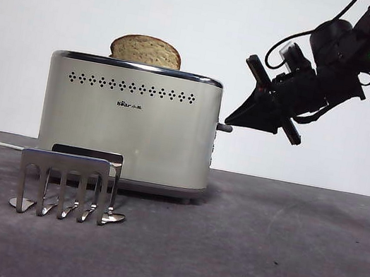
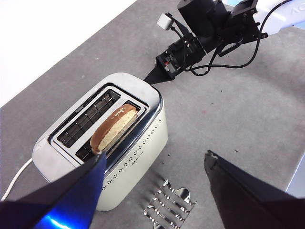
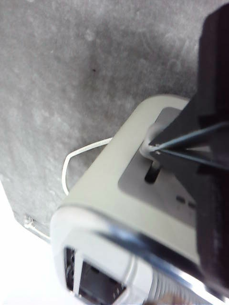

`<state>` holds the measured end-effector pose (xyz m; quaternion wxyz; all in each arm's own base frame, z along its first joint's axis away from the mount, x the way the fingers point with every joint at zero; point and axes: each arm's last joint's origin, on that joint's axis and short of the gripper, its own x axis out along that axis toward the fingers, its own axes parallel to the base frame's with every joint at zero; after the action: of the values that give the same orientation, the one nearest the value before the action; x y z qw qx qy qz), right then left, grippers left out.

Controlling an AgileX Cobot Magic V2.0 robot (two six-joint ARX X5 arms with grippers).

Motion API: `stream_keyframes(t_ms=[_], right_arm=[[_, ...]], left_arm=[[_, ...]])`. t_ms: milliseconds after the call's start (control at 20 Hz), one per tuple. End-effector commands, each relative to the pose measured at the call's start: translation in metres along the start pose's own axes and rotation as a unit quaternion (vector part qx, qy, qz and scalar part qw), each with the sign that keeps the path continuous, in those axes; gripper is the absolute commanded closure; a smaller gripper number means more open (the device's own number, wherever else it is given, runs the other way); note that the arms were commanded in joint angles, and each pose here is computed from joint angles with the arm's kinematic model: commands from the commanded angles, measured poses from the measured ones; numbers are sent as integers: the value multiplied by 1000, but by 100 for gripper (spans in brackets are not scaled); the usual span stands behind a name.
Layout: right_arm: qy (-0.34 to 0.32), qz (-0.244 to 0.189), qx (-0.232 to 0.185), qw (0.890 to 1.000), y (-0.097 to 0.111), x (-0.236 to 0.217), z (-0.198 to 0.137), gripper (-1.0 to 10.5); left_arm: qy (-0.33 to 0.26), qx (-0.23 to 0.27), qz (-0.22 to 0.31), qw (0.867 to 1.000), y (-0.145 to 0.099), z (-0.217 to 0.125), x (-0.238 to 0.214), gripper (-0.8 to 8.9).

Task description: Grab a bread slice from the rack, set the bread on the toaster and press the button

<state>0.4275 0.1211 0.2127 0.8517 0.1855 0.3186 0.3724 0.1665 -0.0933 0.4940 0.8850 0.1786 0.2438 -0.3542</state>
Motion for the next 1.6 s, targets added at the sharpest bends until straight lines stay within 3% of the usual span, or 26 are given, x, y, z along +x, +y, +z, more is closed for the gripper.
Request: stream_keyframes(t_ms=[50,650,1250,1450,1600], right_arm=[[20,-4,5,1000,-8,11,-11,959],[91,-22,25,995,-33,37,-48,959],[96,-21,24,995,-35,38,-50,959],[78,-16,12,997,-25,30,-38,959],[43,-6,-15,999,-2,10,-14,959]], left_arm=[[2,-7,-3,1000,-1,-1,1,463],[5,-7,-4,1000,-1,-1,1,463],[5,-7,-4,1000,-1,-2,1,463],[5,-7,-4,1000,-1,-2,1,463],[7,-8,-4,1000,-1,-2,1,463]])
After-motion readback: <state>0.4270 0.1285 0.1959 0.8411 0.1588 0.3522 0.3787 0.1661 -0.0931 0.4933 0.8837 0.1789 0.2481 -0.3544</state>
